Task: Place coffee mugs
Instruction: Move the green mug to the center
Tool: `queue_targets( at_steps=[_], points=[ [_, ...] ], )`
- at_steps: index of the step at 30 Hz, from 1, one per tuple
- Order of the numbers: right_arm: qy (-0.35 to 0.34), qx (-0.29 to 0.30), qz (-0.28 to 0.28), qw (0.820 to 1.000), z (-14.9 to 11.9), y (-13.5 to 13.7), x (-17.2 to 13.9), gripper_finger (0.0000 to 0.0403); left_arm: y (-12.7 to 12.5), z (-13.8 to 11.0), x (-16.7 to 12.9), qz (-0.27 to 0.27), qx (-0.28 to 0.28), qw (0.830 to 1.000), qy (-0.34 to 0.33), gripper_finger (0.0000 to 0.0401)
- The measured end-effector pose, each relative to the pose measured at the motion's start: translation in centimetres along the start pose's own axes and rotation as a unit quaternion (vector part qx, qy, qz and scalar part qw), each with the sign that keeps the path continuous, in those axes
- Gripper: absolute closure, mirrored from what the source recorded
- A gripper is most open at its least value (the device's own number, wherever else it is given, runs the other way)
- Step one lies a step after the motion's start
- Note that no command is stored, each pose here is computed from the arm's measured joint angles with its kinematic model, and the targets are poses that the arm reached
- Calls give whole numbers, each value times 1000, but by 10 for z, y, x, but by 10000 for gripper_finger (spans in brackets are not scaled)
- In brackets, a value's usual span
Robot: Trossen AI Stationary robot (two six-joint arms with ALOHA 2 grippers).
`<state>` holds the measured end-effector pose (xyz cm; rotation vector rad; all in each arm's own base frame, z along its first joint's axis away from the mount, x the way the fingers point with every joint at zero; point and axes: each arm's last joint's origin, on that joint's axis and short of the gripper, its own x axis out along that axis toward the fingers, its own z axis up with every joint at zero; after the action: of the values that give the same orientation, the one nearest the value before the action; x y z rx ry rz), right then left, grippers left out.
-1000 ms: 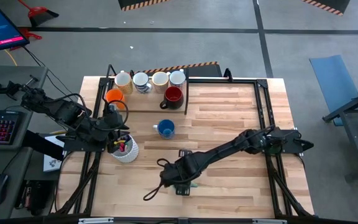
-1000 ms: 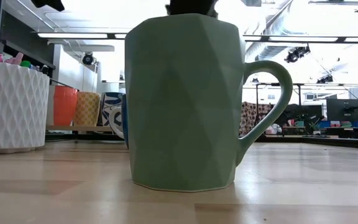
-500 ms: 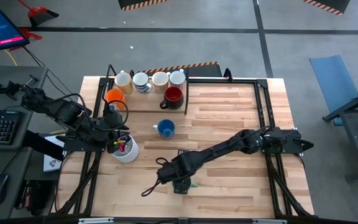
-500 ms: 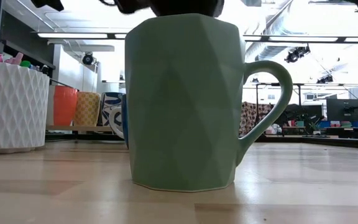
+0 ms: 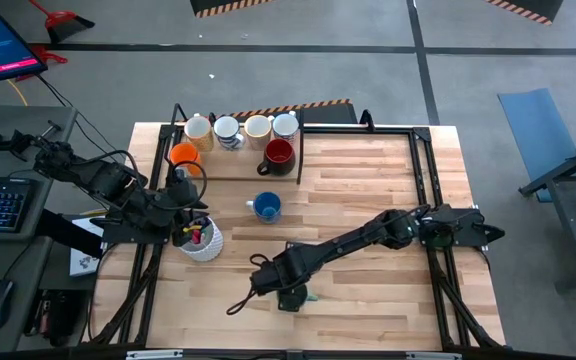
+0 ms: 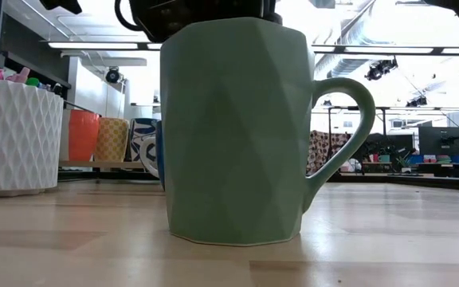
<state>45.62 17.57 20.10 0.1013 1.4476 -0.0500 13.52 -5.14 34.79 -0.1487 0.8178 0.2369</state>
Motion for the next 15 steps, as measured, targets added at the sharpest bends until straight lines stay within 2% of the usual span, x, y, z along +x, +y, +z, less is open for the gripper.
queue_targets(
  at_steps=[5,8,11,15],
  points=[
    [1,-1,1,1000,0,0,1,298,0,0,0,0,0,1000,0,325],
    [1,-1,1,1000,0,0,1,332,0,0,0,0,0,1000,0,325],
    [1,-2,1,1000,1,-2,1,383,0,0,0,0,0,1000,0,325],
    [-1,-4,2,1000,4,-6,1,391,0,0,0,0,0,1000,0,325]
  ],
)
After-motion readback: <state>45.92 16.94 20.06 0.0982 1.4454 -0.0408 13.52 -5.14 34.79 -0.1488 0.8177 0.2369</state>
